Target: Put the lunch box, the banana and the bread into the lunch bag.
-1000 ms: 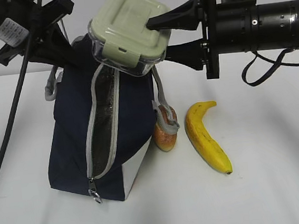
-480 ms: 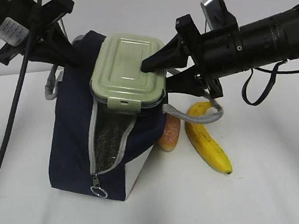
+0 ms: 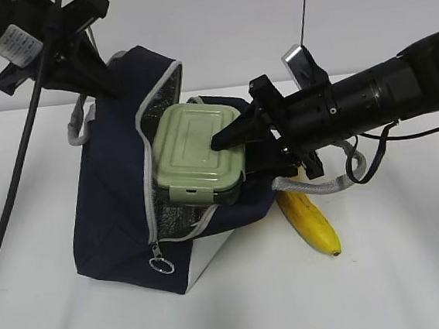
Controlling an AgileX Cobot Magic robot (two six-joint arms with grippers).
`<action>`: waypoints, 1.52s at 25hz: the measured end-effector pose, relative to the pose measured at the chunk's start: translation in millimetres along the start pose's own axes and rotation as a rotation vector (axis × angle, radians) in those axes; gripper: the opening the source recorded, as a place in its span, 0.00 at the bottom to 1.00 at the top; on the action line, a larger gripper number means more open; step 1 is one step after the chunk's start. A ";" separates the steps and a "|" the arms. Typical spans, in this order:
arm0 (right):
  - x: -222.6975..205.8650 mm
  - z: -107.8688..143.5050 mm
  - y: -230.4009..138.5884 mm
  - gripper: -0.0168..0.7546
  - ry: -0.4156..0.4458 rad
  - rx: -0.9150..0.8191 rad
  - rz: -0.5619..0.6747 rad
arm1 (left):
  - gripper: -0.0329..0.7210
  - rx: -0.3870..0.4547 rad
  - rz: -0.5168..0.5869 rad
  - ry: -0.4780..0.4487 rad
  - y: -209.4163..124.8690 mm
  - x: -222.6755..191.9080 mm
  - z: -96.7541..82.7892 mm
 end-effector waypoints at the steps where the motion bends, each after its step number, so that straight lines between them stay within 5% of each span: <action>1: -2.3 -2.3 1.3 0.52 -0.003 -0.001 0.009 | 0.04 -0.002 0.000 -0.001 0.0 0.0 -0.2; 14: -43.2 36.2 15.4 0.52 -0.010 0.108 0.110 | 0.04 -0.026 0.045 0.017 -8.5 0.2 3.3; 38: -73.7 31.9 32.0 0.52 0.078 -0.074 0.023 | 0.04 -0.035 0.043 0.032 -8.0 0.3 6.3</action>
Point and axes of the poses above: a point on each arm's last joint axis where the gripper is mounted, x pointing back along that axis away from the gripper, z along the wrist's bending axis when the last joint is at zero, y = z × x, the point moved 10 cm from there along -x, pointing out along that axis toward the gripper, and after that the axes turned 7 degrees about x, right-handed, at the moved point
